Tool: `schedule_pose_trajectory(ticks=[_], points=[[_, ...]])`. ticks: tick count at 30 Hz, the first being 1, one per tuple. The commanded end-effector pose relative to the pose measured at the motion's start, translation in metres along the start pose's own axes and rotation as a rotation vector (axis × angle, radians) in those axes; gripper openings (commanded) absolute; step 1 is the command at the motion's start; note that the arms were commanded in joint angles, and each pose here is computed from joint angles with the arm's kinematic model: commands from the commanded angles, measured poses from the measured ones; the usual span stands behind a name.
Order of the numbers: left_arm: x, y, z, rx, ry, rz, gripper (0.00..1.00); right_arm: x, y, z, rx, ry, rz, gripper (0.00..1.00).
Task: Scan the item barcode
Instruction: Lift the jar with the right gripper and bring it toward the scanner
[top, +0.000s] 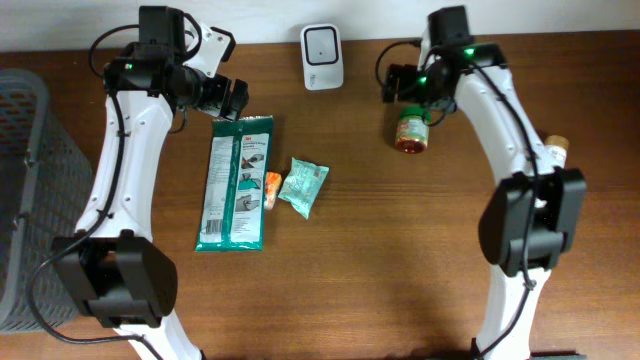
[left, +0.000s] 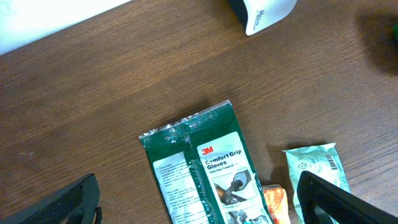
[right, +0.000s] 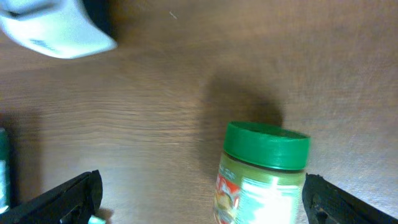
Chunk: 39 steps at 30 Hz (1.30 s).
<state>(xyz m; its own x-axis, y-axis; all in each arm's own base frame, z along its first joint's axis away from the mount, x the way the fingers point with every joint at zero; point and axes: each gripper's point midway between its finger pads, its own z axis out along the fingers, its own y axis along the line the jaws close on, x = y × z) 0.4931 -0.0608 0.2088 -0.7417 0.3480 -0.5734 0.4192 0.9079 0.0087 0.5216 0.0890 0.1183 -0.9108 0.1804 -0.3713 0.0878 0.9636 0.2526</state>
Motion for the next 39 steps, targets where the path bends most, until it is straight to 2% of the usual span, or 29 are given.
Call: schedule_pose_trajectory(ticks=[1, 6, 16, 18, 20, 21, 27, 29, 32, 36, 39], points=[[-0.013, 0.003, -0.020, -0.017, -0.052, 0.012, 0.99, 0.007, -0.019, 0.021, 0.095, 0.025, 0.091, 0.98], [-0.013, 0.003, -0.020, -0.017, -0.052, 0.012, 0.99, 0.018, -0.029, 0.038, 0.131, 0.071, 0.096, 0.90], [-0.013, 0.003, -0.020, -0.018, -0.052, 0.012, 0.99, 0.043, -0.032, 0.078, 0.128, 0.168, 0.084, 0.88], [-0.013, 0.003, -0.020, -0.017, -0.052, 0.012, 0.99, 0.046, -0.034, 0.083, 0.132, 0.179, 0.085, 0.81], [-0.013, 0.003, -0.020, -0.018, -0.052, 0.012, 0.99, 0.044, -0.034, 0.083, 0.131, 0.172, 0.085, 0.59], [-0.013, 0.003, -0.020, -0.018, -0.052, 0.012, 0.99, 0.043, -0.034, 0.083, 0.129, 0.167, 0.085, 0.53], [-0.013, 0.003, -0.020, -0.018, -0.052, 0.012, 0.99, 0.037, -0.033, 0.082, 0.124, 0.143, 0.082, 0.52], [-0.013, 0.003, -0.020, -0.018, -0.052, 0.012, 0.99, 0.031, -0.030, 0.077, 0.117, 0.128, 0.060, 0.46], [-0.013, 0.003, -0.020, -0.017, -0.052, 0.012, 0.99, 0.019, -0.023, 0.058, 0.102, 0.089, 0.026, 0.42], [-0.013, 0.003, -0.020, -0.018, -0.052, 0.012, 0.99, -0.002, -0.011, 0.012, 0.082, -0.004, -0.011, 0.42], [-0.013, 0.003, -0.020, -0.018, -0.052, 0.012, 0.99, -0.015, -0.002, -0.045, 0.083, -0.090, -0.048, 0.42]])
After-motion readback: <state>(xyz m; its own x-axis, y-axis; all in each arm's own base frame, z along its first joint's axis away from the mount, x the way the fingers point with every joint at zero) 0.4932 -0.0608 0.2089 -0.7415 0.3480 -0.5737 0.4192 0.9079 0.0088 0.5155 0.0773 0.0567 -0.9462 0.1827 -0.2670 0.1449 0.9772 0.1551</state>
